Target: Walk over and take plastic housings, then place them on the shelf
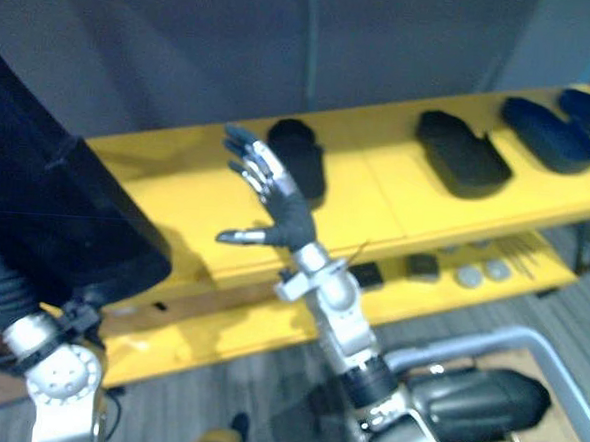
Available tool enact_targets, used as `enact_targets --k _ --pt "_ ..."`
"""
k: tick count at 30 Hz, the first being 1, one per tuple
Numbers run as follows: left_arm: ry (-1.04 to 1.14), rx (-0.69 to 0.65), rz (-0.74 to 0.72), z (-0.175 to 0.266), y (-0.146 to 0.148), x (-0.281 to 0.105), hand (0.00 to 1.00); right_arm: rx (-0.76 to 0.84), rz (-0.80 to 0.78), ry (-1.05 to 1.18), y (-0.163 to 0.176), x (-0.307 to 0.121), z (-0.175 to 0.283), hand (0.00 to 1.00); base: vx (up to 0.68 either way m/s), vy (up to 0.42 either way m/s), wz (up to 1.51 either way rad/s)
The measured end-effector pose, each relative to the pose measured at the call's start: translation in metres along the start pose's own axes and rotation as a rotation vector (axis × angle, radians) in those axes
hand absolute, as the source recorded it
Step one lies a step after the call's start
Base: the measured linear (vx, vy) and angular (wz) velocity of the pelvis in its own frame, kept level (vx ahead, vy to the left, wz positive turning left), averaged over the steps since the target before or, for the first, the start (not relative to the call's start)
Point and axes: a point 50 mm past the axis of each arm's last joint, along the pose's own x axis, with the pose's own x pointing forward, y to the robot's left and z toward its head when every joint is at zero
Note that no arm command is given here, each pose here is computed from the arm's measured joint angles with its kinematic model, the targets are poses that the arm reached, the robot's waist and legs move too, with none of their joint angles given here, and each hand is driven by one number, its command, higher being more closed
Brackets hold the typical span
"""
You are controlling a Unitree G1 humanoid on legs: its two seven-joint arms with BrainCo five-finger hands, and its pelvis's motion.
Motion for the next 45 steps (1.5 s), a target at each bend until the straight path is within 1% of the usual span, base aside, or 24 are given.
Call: enact_targets --k 4,8,10,13,17,19,20,22,24,26,29,31,35,39,41,43,45 --pt "0.010 0.008 -0.056 0.000 0.001 -0.003 1.00 -0.010 -0.058 0.042 -0.007 -0.003 -0.006 0.00 0.01 0.015 0.06" --pt "0.046 -0.052 -0.121 -0.002 -0.010 -0.009 1.00 -0.032 -0.139 0.065 -0.027 -0.016 -0.007 0.00 -0.06 -0.003 0.11" --pt "0.042 -0.081 -0.153 -0.002 -0.015 -0.011 1.00 -0.052 -0.194 0.099 -0.038 -0.034 -0.009 0.00 -0.08 0.008 0.28" --pt "0.053 -0.129 -0.177 -0.003 -0.022 -0.009 1.00 -0.059 -0.221 0.155 -0.041 -0.056 -0.015 0.00 0.02 0.052 -0.07" --pt "0.045 -0.147 -0.259 -0.007 -0.039 -0.004 1.00 -0.043 -0.269 0.174 -0.039 -0.068 -0.017 0.00 0.04 0.081 -0.14" --pt "0.071 -0.125 -0.301 -0.013 -0.043 -0.006 1.00 -0.051 -0.292 0.173 -0.035 -0.074 -0.017 0.00 -0.01 0.068 -0.41" --pt "0.078 -0.093 -0.314 -0.016 -0.044 -0.004 1.00 -0.079 -0.317 0.141 -0.034 -0.072 -0.012 0.00 -0.03 0.032 -0.37" --pt "0.083 -0.074 -0.321 -0.018 -0.046 -0.003 1.00 -0.092 -0.345 0.103 -0.036 -0.070 -0.005 0.00 -0.02 0.024 -0.11" --pt "0.098 -0.041 -0.314 -0.023 -0.047 0.002 1.00 -0.142 -0.401 0.006 -0.043 -0.066 0.015 0.00 -0.01 0.015 0.08" --pt "0.123 -0.027 -0.313 -0.028 -0.050 0.003 1.00 -0.182 -0.436 -0.035 -0.049 -0.068 0.024 0.00 0.01 -0.020 0.20" --pt "0.168 0.005 -0.312 -0.034 -0.051 0.003 1.00 -0.278 -0.531 -0.071 -0.069 -0.078 0.035 0.00 0.07 -0.037 0.19" --pt "0.208 0.042 -0.307 -0.040 -0.049 0.004 1.00 -0.355 -0.615 -0.078 -0.085 -0.093 0.045 0.00 0.03 -0.068 -0.05" --pt "0.271 0.114 -0.258 -0.055 -0.042 0.015 1.00 -0.416 -0.698 -0.102 -0.092 -0.113 0.062 0.00 0.01 -0.065 -0.27" --pt "0.400 0.308 -0.269 -0.096 -0.034 0.045 1.00 -0.483 -0.777 -0.085 -0.095 -0.138 0.078 0.00 -0.03 -0.065 -0.29" --pt "0.435 0.371 -0.272 -0.107 -0.030 0.062 1.00 -0.500 -0.815 -0.023 -0.097 -0.153 0.078 0.00 -0.06 -0.037 -0.34" --pt "0.466 0.461 -0.274 -0.117 -0.025 0.091 1.00 -0.502 -0.848 0.095 -0.096 -0.173 0.071 0.00 -0.09 -0.022 -0.38" --pt "0.515 0.509 -0.258 -0.123 -0.019 0.114 1.00 -0.496 -0.859 0.179 -0.094 -0.188 0.066 0.00 -0.10 -0.016 -0.32"
